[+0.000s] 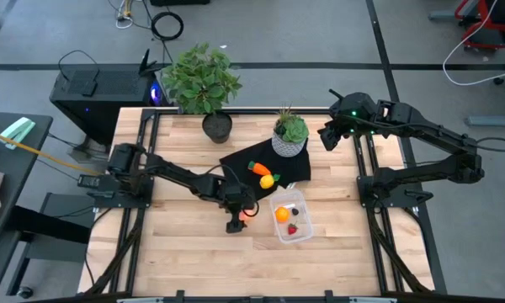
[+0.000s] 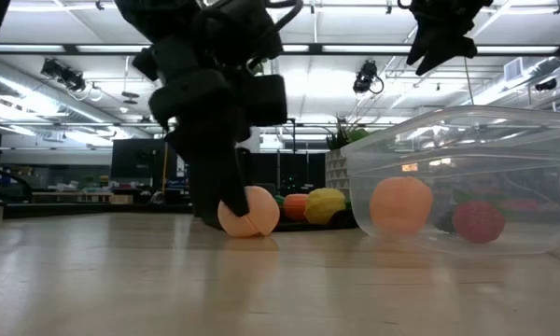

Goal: Pick and placing Produce into tupperware
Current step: Put the peach into the transparent bin

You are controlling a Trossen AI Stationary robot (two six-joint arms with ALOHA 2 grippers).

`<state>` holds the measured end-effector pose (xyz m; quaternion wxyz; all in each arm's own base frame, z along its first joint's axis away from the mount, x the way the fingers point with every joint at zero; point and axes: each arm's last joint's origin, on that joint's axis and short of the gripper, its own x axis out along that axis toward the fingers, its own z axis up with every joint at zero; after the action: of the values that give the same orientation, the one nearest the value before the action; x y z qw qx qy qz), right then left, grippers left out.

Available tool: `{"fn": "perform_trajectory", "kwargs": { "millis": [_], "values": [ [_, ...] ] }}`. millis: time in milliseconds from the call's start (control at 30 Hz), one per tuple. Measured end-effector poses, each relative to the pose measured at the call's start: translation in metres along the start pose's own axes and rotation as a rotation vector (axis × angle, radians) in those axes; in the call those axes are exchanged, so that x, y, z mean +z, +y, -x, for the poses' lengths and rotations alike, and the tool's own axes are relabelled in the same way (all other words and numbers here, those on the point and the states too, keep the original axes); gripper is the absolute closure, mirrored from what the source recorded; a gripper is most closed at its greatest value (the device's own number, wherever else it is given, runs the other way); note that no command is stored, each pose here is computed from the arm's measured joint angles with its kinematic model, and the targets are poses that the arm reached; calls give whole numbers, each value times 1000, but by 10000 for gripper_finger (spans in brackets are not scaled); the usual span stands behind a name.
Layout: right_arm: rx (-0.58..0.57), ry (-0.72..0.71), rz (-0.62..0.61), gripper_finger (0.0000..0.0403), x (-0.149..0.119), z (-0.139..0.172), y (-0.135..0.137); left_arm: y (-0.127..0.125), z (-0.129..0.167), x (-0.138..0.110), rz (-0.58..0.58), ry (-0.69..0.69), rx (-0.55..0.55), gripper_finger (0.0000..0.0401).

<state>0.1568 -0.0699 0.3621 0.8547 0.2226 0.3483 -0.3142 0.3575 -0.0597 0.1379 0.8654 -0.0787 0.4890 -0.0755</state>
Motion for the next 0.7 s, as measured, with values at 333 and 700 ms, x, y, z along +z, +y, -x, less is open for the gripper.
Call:
{"fn": "perform_trajectory", "kwargs": {
  "millis": [333,700],
  "values": [
    [1,-3,0,208,0,0,0,-3,-6,3,-38,-44,-19,1],
    [1,-4,3,208,0,0,0,-2,-6,3,-49,-41,-17,26]
  ]
}}
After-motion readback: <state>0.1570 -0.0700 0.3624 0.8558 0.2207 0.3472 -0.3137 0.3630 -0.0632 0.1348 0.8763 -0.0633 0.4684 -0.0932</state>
